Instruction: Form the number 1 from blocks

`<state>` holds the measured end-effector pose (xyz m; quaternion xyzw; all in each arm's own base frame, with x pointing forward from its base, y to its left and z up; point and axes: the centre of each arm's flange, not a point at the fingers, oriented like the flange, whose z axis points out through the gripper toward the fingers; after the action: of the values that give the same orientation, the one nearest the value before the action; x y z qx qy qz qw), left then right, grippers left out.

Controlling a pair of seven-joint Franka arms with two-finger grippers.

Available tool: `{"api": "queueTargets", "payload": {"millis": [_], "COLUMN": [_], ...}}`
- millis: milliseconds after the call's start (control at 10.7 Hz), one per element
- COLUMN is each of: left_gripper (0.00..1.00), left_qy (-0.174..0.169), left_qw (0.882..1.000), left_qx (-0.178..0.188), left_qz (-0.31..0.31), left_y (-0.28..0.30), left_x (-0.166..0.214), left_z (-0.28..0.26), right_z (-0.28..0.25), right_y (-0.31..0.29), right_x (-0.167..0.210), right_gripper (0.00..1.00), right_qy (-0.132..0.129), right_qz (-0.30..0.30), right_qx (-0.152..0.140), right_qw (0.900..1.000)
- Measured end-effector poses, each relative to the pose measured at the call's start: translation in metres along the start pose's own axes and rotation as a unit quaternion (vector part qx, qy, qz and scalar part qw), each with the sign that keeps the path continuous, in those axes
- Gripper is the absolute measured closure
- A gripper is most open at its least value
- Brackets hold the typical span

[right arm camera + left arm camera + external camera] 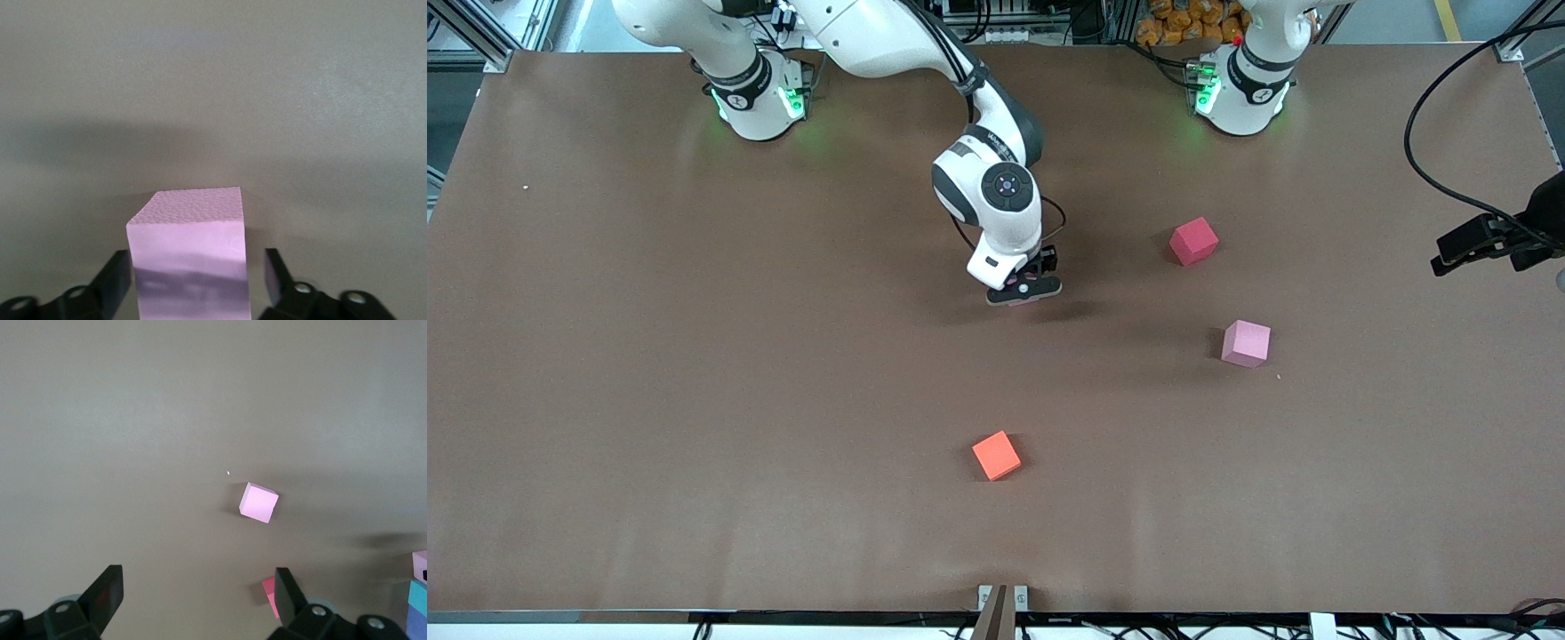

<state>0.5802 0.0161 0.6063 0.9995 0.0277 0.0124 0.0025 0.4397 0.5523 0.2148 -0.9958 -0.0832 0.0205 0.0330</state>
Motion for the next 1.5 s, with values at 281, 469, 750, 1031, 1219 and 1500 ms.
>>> {"api": "queueTargets", "payload": {"millis": [281,469,750,1031,1219,1500], "left_gripper": [0.0,0.0,0.0,0.0,0.0,0.0], "left_qy": [0.0,0.001,0.009,0.022,0.025,0.032], "left_qw": [1.0,1.0,1.0,1.0,1.0,0.999], "left_qx": [0.0,0.0,0.0,0.0,0.0,-0.001], "left_qz": [0.012,0.018,0.019,0.014,0.017,0.028], "left_y": [0.013,0.021,0.022,0.017,0.02,0.032], "left_x": [-0.001,-0.001,-0.004,-0.003,-0.003,-0.007], "left_z": [0.0,-0.001,-0.01,-0.022,-0.025,-0.034], "right_z": [-0.018,-0.059,-0.147,-0.217,-0.262,-0.32], "right_y": [0.004,0.037,0.123,0.208,0.267,0.345], "right_x": [0.011,0.043,0.091,0.104,0.106,0.1], "right_gripper": [0.0,0.0,0.0,0.0,0.0,0.0], "right_qy": [0.012,0.033,0.048,0.036,0.025,0.031], "right_qz": [0.01,0.044,0.09,0.082,0.09,0.099], "right_qx": [0.009,0.026,0.031,-0.013,-0.011,0.0], "right_qw": [1.0,0.998,0.994,0.996,0.996,0.995]}}
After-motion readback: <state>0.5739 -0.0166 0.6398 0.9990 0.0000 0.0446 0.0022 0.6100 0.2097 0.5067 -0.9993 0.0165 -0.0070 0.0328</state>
